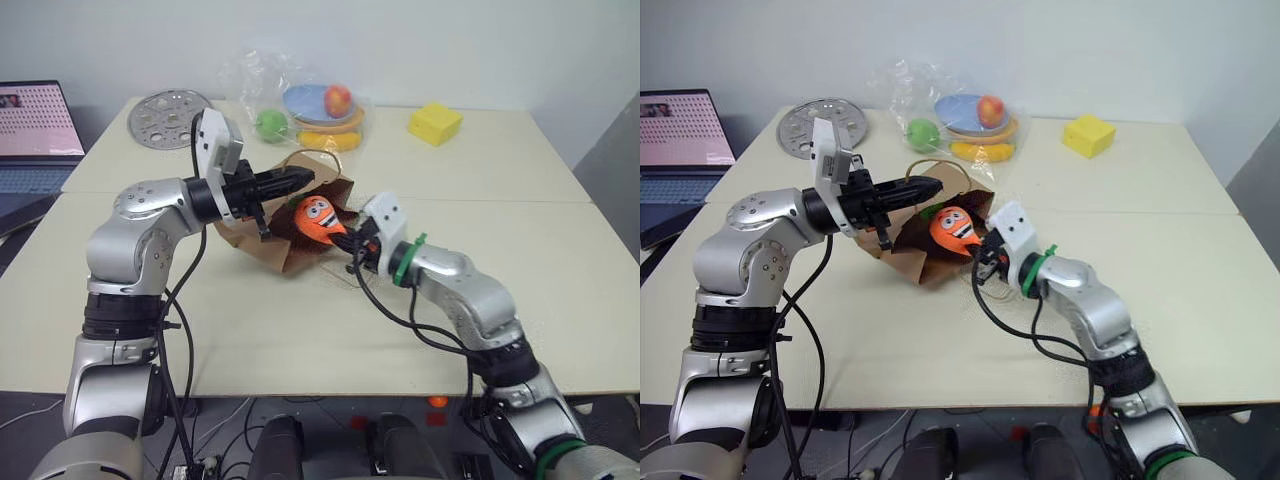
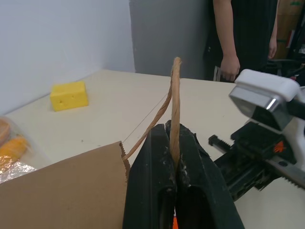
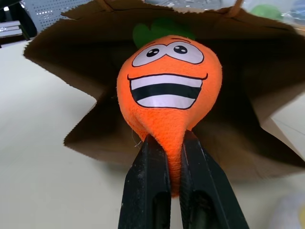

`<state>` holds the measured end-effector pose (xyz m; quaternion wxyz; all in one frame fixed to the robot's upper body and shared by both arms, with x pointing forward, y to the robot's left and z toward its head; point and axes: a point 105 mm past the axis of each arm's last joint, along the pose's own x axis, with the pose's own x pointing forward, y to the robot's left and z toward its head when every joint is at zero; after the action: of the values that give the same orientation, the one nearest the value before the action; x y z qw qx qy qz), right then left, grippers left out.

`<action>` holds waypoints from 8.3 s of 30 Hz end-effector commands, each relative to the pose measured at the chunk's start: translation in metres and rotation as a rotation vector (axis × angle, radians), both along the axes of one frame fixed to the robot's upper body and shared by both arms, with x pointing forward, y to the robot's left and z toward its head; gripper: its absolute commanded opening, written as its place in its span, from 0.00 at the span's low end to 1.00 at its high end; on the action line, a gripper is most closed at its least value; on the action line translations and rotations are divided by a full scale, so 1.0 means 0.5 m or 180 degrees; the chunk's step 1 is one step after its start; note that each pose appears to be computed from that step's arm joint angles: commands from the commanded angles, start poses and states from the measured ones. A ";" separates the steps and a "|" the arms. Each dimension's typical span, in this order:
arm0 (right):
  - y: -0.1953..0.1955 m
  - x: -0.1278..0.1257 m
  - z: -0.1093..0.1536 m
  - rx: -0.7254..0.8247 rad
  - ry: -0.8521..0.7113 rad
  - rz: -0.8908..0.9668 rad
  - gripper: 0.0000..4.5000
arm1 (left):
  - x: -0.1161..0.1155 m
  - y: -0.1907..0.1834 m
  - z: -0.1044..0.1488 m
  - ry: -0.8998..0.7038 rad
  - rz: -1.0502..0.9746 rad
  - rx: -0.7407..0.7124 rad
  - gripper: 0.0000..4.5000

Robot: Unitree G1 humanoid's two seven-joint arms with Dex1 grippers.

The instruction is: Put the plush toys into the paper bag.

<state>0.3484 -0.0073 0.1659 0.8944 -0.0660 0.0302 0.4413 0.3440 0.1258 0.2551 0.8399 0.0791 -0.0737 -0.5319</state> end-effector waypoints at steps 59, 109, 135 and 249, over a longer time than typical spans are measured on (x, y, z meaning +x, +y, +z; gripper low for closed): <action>-0.184 0.049 -0.105 -0.0094 0.0015 -0.1668 0.39 | -0.017 0.056 0.030 -0.0150 0.0123 0.0274 0.00; 0.079 0.117 -0.074 0.0562 0.0270 -0.0533 0.17 | -0.035 0.027 0.022 -0.0062 -0.0120 0.0245 0.00; -0.020 -0.089 -0.091 -0.0199 0.0468 0.0406 0.99 | -0.025 0.014 0.012 -0.0054 -0.0155 0.0209 0.00; -0.120 -0.188 0.155 0.0101 -0.0193 0.0620 1.00 | 0.031 -0.010 -0.151 0.0024 0.0935 -0.0326 0.37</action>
<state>0.2565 -0.0664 0.2351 0.8471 -0.0558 0.0135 0.5282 0.3610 0.1257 0.1685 0.9170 0.0356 -0.0620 -0.3925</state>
